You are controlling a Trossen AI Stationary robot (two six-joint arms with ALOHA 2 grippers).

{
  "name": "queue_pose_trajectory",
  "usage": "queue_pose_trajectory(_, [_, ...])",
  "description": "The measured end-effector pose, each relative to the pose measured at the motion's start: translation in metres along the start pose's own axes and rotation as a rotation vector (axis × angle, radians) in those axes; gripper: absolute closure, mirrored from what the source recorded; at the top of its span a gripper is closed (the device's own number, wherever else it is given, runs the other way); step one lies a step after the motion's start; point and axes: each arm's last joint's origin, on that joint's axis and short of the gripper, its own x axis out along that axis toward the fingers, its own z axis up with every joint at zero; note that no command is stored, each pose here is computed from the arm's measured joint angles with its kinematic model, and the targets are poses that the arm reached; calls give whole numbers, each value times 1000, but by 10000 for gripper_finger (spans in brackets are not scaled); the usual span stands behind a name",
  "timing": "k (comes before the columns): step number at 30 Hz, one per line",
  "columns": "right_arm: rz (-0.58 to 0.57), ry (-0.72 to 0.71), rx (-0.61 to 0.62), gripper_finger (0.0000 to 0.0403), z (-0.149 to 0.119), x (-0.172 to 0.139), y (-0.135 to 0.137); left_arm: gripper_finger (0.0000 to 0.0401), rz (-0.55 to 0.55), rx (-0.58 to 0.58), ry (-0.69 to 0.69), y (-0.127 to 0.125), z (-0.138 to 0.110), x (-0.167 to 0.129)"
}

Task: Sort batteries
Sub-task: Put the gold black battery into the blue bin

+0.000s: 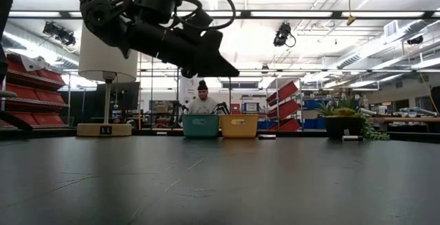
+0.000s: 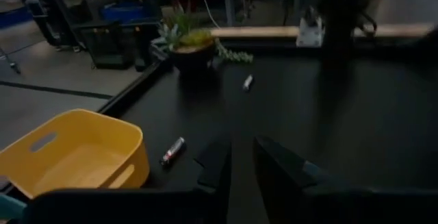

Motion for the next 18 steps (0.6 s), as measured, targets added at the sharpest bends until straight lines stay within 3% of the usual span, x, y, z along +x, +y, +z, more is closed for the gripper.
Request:
queue_pose_trajectory(5, [-157,92,95,230,-15,-5,-15,325,-32,-33,-42,-1,4,0])
queue_pose_trajectory(10, [-352,201,195,246,-27,-12,-32,325,-57,22,-49,-4,5,-1])
queue_pose_trajectory(18, [-456,521,314,261,-36,-18,-34,325,-6,18,-62,3,6,1])
